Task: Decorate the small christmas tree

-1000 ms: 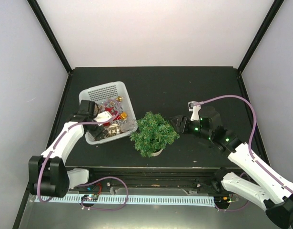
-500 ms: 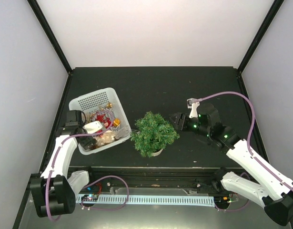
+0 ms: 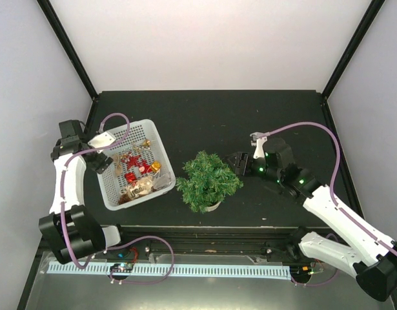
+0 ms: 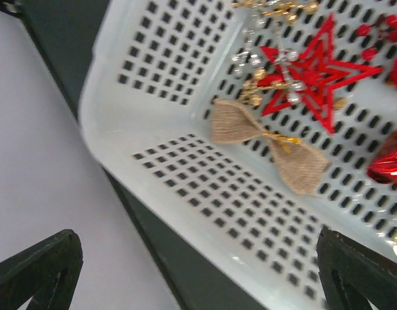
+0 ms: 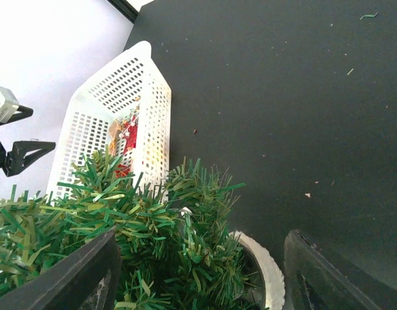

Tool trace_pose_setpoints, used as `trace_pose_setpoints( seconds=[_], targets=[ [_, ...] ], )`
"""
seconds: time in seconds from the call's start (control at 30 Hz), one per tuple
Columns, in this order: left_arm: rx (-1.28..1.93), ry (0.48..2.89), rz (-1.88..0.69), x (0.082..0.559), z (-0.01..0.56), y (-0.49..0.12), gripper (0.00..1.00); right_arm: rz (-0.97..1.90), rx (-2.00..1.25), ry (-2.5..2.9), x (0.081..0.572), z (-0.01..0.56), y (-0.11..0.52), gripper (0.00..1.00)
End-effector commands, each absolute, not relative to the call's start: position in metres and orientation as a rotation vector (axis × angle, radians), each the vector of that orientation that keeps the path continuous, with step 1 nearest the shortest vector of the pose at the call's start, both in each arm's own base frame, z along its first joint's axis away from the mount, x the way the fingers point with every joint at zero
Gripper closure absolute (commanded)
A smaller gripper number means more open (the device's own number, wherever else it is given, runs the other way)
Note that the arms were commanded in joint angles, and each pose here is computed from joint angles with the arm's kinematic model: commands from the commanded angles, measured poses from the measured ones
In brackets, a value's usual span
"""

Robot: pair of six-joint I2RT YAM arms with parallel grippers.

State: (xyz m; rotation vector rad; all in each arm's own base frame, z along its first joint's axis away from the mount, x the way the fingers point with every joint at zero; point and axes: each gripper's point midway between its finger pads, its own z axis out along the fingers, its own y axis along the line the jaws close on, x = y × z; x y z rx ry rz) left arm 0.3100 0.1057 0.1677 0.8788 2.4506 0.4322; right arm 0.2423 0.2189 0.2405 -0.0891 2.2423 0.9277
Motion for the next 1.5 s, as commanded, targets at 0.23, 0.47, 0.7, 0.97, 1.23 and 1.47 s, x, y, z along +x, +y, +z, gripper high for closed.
trace_pose_setpoints(
  seconds=[0.23,0.47,0.7,0.97,1.23,1.47],
  targets=[
    [0.609,2.692,0.158,0.294,0.134,0.096,0.01,0.948,-0.093,2.213,0.254,0.240,0.225,0.29],
    [0.461,2.747,0.144,0.299,0.129,0.106,0.01,0.953,-0.089,2.210,0.257,0.237,0.223,0.28],
    [0.415,2.792,0.112,0.299,0.113,0.112,0.01,0.958,-0.088,2.215,0.258,0.232,0.220,0.28],
    [0.391,2.792,0.116,0.308,0.105,0.122,0.03,0.965,-0.081,2.216,0.259,0.233,0.220,0.28],
    [0.395,2.746,0.011,0.344,0.114,0.118,0.22,0.973,-0.075,2.231,0.260,0.232,0.222,0.28],
    [0.461,2.721,-0.015,0.380,0.120,0.109,0.30,0.957,-0.065,2.240,0.261,0.226,0.221,0.28]
  ],
)
